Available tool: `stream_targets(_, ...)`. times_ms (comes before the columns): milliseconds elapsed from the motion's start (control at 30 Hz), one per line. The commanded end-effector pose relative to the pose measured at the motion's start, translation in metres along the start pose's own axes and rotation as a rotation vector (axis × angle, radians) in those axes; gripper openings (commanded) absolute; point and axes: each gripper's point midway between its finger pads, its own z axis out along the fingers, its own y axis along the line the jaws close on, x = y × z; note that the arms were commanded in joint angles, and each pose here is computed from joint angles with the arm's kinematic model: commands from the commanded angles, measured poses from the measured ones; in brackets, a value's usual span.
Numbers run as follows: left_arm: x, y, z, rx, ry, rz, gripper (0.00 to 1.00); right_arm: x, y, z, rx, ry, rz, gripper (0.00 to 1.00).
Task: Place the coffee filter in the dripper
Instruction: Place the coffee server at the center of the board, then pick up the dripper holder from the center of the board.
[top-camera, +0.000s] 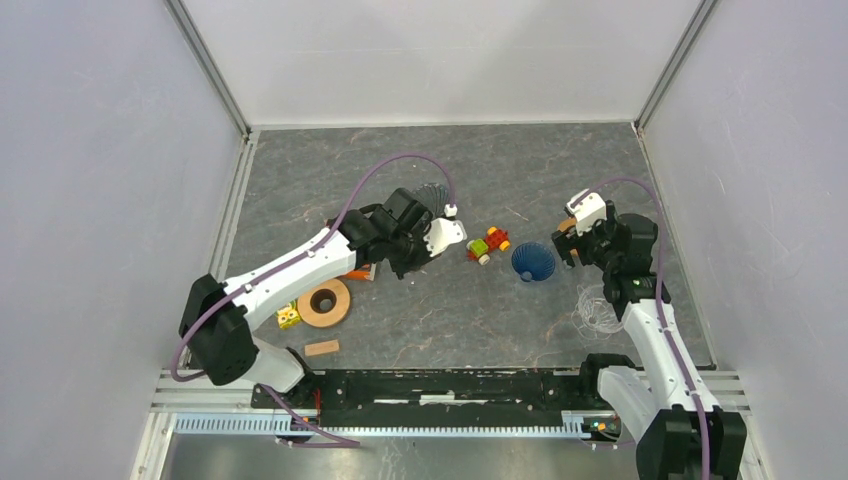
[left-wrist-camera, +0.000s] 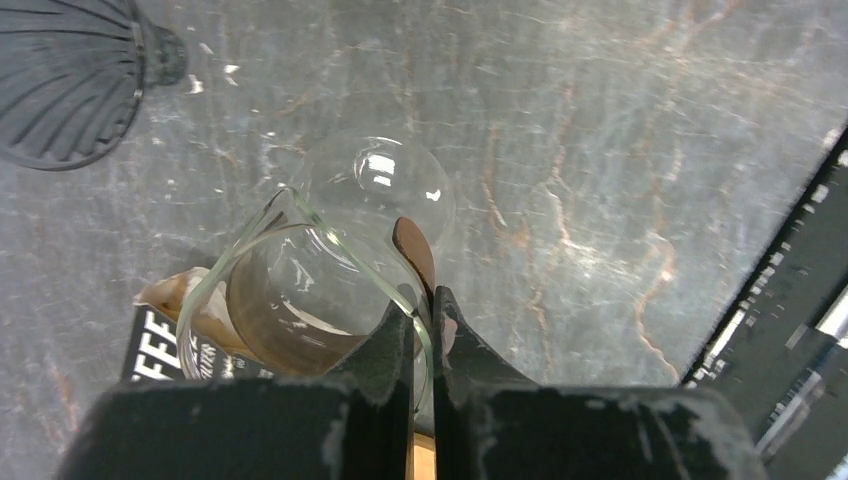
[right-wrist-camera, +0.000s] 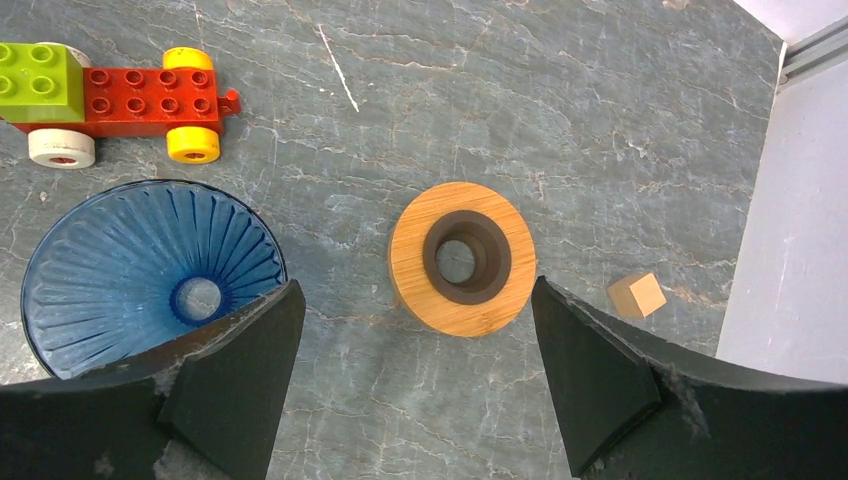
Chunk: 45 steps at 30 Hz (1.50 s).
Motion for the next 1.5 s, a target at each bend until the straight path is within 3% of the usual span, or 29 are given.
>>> stream_targets(0, -0.020, 0.029, 0.006, -0.124, -0.066, 0.060, 0.02, -0.007, -0.005, 0.001, 0.015, -0.027, 0.003, 0.91)
stream_targets(133, -0.008, 0.040, 0.017, -0.177, -0.011, 0.060, 0.02, -0.007, -0.004, 0.002, 0.010, -0.027, -0.002, 0.91)
stream_targets(533, 0.000, 0.031, 0.028, -0.115, 0.039, 0.045, 0.06, -0.005, -0.002, 0.003, -0.007, -0.023, -0.011, 0.92)
stream_targets(600, 0.001, 0.032, 0.029, -0.111, 0.056, 0.040, 0.14, -0.005, -0.002, 0.003, -0.009, -0.024, -0.011, 0.92)
stream_targets(733, -0.005, 0.036, 0.024, -0.123, 0.051, 0.032, 0.41, -0.005, -0.002, 0.003, -0.009, -0.024, -0.010, 0.92)
stream_targets(833, -0.014, 0.040, 0.014, -0.139, 0.031, 0.027, 0.51, -0.005, -0.005, 0.003, 0.004, -0.016, -0.005, 0.92)
stream_targets(1067, -0.041, 0.049, -0.027, -0.205, -0.085, 0.026, 0.86, -0.010, -0.018, 0.001, 0.039, 0.035, 0.006, 0.92)
stream_targets(1167, -0.051, 0.050, -0.049, -0.222, -0.152, 0.003, 0.97, -0.011, -0.020, 0.000, 0.027, 0.066, -0.010, 0.90)
stream_targets(1467, -0.041, 0.068, -0.092, -0.286, -0.243, -0.161, 1.00, 0.010, -0.063, 0.006, 0.197, 0.239, -0.046, 0.87)
